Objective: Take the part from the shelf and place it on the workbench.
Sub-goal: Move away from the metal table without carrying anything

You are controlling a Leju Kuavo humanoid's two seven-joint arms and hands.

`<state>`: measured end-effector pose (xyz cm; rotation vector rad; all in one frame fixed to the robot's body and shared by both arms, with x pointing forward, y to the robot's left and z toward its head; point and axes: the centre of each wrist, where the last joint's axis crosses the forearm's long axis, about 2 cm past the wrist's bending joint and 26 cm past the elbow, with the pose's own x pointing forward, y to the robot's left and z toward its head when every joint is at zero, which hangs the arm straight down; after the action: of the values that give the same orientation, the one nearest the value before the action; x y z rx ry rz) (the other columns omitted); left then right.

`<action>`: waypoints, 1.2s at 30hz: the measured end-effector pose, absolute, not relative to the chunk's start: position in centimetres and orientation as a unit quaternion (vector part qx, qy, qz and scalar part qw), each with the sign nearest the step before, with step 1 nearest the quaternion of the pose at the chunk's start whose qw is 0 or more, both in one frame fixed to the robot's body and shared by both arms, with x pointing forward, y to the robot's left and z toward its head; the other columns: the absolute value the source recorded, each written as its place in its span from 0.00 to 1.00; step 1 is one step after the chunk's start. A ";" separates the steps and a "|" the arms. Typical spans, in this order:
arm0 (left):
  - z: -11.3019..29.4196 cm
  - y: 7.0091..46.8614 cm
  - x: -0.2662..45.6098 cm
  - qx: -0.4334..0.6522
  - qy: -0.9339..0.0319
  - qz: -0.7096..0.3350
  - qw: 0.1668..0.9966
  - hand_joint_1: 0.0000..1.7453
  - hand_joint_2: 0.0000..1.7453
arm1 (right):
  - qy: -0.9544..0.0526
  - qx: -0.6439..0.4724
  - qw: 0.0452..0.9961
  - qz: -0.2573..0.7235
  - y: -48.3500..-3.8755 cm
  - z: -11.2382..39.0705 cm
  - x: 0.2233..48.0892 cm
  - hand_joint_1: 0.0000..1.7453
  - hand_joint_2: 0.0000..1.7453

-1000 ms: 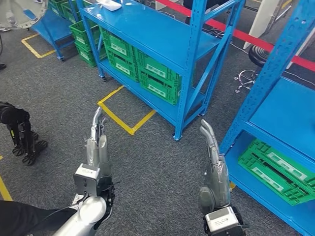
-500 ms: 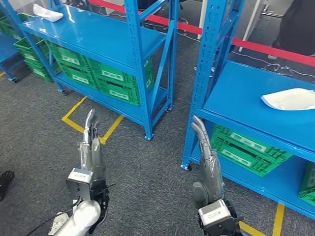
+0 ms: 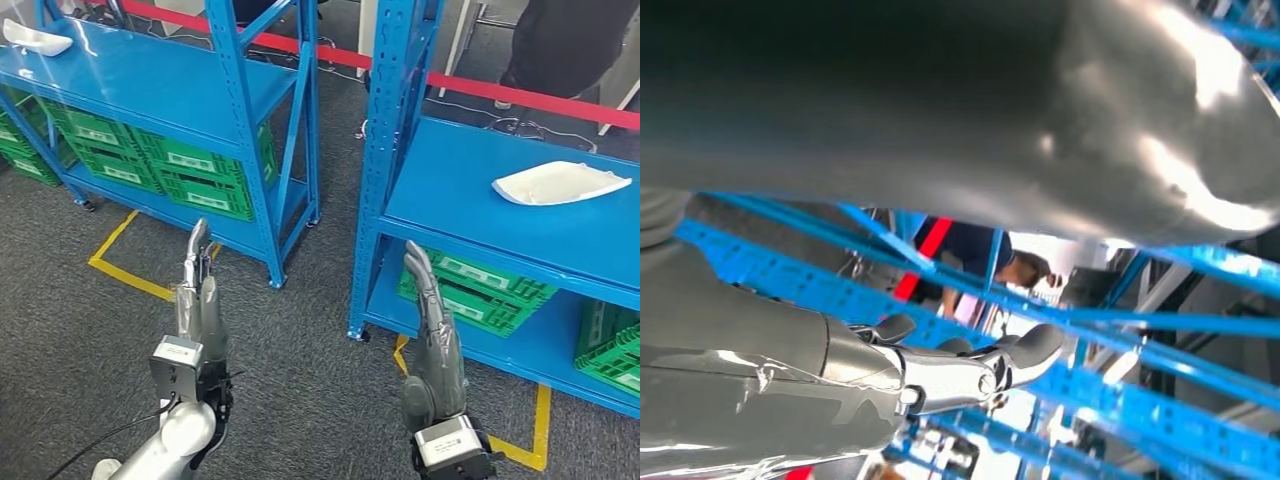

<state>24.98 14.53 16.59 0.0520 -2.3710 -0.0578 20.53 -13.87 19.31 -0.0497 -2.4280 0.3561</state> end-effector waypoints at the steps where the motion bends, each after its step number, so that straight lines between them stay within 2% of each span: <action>1: 16.6 14.5 25.0 0.020 -0.927 -0.022 0.375 0.00 0.00 | -0.931 -0.019 0.337 0.137 -13.9 19.3 20.5 0.00 0.00; 36: 16.4 14.4 24.9 0.019 -0.927 -0.022 0.374 0.00 0.00 | -0.930 -0.024 0.340 0.139 -13.9 18.8 20.2 0.00 0.00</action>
<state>24.86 14.40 16.37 0.0499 -2.3742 -0.0566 20.23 -13.93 18.76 -0.0635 -2.4198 0.3619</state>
